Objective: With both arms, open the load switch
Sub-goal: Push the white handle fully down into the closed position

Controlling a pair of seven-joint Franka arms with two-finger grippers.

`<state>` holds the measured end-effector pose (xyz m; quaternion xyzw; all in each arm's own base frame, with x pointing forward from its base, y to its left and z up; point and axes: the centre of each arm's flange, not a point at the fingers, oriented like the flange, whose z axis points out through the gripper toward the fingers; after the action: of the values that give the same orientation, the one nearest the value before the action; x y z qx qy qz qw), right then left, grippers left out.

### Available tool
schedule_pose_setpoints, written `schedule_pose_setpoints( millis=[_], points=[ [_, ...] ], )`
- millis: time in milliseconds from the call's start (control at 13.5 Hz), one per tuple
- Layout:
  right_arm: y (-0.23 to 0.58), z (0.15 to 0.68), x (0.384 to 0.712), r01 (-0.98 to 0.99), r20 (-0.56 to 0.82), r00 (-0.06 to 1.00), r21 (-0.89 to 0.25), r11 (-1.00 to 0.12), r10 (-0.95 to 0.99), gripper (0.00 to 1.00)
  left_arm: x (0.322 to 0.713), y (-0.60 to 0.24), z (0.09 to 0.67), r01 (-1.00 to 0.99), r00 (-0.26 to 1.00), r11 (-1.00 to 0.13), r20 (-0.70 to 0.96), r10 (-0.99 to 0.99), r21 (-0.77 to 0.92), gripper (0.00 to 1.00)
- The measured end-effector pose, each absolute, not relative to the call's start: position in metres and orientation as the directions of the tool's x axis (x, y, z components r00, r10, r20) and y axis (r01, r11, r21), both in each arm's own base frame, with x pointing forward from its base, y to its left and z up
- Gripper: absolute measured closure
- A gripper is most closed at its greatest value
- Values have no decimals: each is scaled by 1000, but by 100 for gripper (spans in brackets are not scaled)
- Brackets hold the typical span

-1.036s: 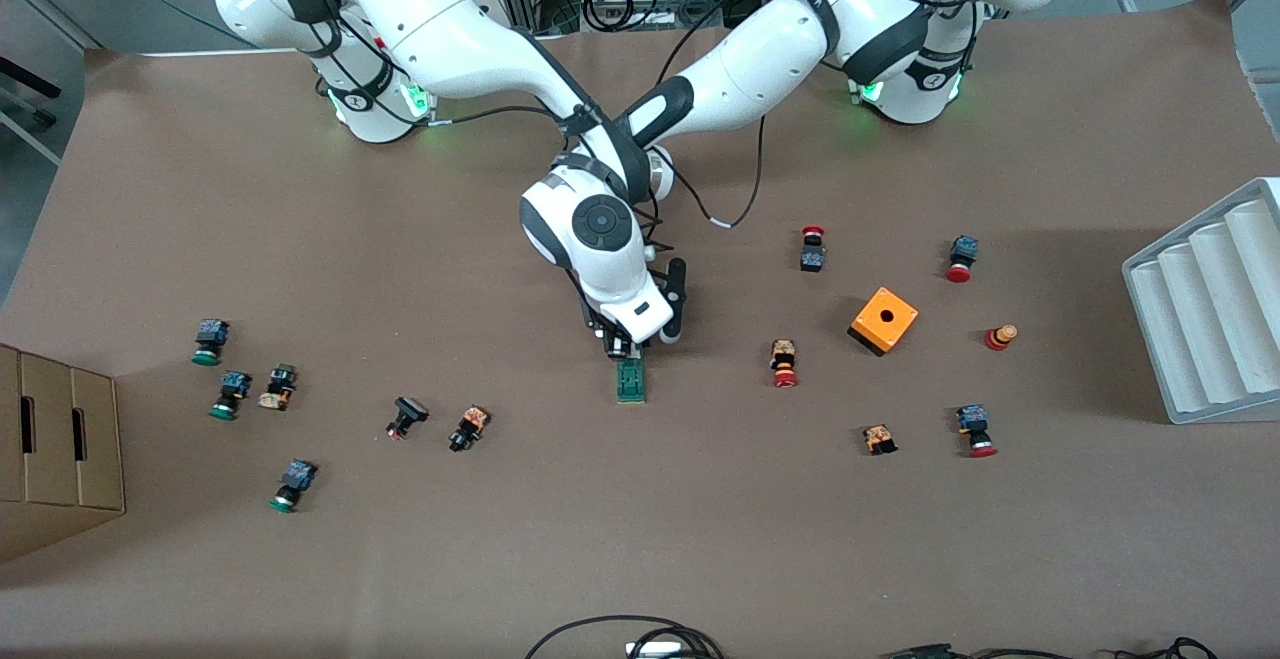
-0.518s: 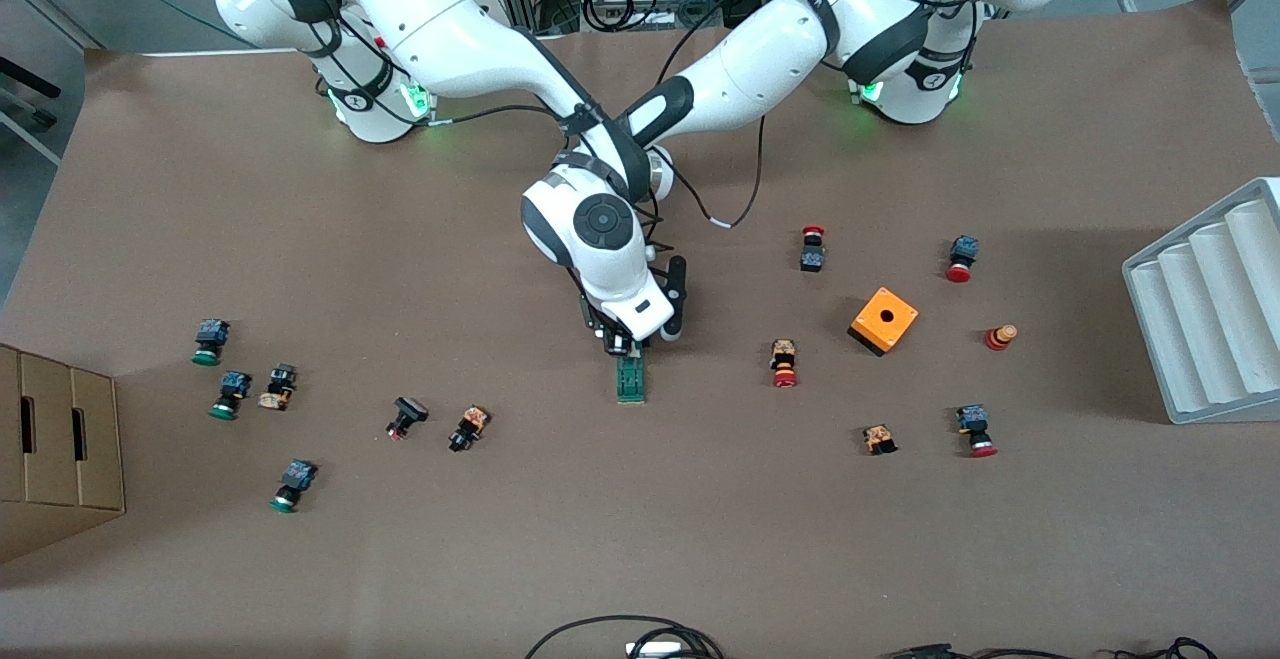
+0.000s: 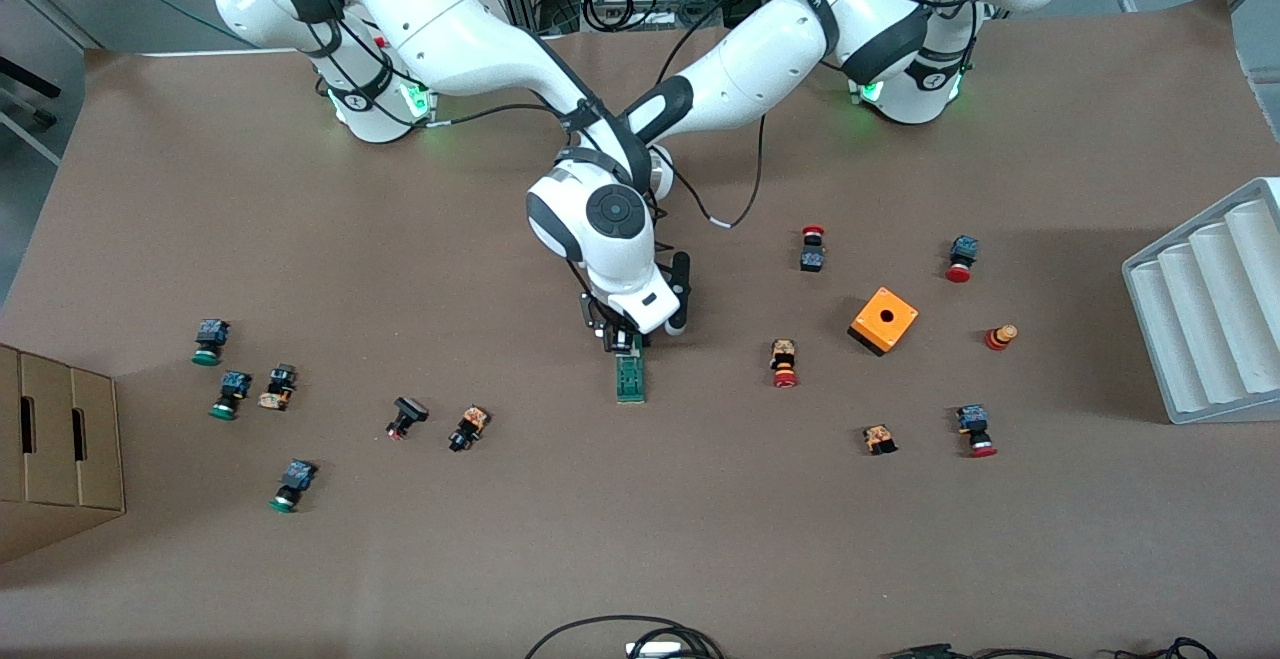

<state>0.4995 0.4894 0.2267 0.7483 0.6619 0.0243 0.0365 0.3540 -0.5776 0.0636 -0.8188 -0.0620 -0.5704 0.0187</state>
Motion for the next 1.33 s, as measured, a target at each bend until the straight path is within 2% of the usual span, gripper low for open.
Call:
schedule_pose_setpoints(
  millis=[592,1332],
  points=[
    [489,226,500,989,-13,123,87,-122,992,57,354,-578,64,123,341,-992,936,80,40,27],
    [488,224,499,989,-16,126,84,-124,992,59,353,-578,63,124,339,-991,938,79,39,27]
  ],
)
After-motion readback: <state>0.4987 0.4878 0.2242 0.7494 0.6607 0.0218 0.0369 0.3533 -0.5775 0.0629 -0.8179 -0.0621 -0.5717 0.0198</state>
